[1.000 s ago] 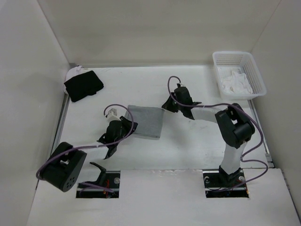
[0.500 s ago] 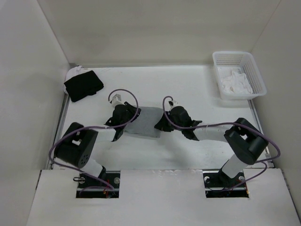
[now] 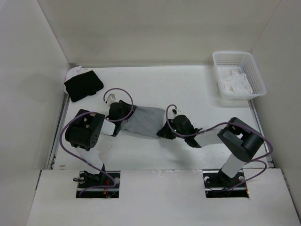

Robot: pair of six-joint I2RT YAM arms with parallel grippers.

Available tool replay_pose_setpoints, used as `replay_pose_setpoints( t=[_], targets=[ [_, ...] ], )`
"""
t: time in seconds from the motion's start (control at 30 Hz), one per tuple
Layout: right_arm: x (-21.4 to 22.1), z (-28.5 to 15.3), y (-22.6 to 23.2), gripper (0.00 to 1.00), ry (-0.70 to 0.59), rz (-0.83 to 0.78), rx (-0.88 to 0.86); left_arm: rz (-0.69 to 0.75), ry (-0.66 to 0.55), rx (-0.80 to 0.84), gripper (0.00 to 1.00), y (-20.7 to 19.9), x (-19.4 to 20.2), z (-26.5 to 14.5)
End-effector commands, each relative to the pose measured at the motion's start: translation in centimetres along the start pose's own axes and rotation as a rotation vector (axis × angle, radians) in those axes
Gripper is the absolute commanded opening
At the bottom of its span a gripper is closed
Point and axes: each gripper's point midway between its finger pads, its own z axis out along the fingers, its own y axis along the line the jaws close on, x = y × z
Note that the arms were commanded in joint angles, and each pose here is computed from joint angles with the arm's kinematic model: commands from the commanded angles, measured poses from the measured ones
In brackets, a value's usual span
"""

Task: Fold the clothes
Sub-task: Fold the tank top

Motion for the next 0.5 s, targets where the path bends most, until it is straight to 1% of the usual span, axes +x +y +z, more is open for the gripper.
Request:
replay_pose_setpoints(
  t=[0.0,0.07,0.23,0.27,0.37,0.47],
  targets=[
    [0.5,-0.9,-0.4,0.12,-0.003,-0.005,0.011,-0.012,-0.093,0.103,0.23,-3.0,-3.3,-0.6],
    [-0.5,-1.8,0.7,0.15,-0.035,-0.017,-0.016,-0.007,-0.114,0.12,0.26,-3.6,-4.0,-1.4],
    [-3.8,-4.1,5.3,0.4,-0.122,-0.086,-0.119,0.044,-0.162,0.149,0.34,-4.6,-4.9,-4.6],
    [-4.4,-4.5,6.0,0.43,-0.14,-0.099,-0.135,0.058,-0.168,0.143,0.35,-4.5,-4.9,-5.0],
    [-7.6,-6.7,8.1,0.51,-0.247,-0.153,-0.189,0.137,-0.179,0.087,0.42,-3.0,-4.4,-7.3],
    [-10.5,-8.6,8.1,0.6,-0.372,-0.186,-0.172,0.198,-0.209,0.0,0.47,-1.0,-4.7,-9.7]
  ],
)
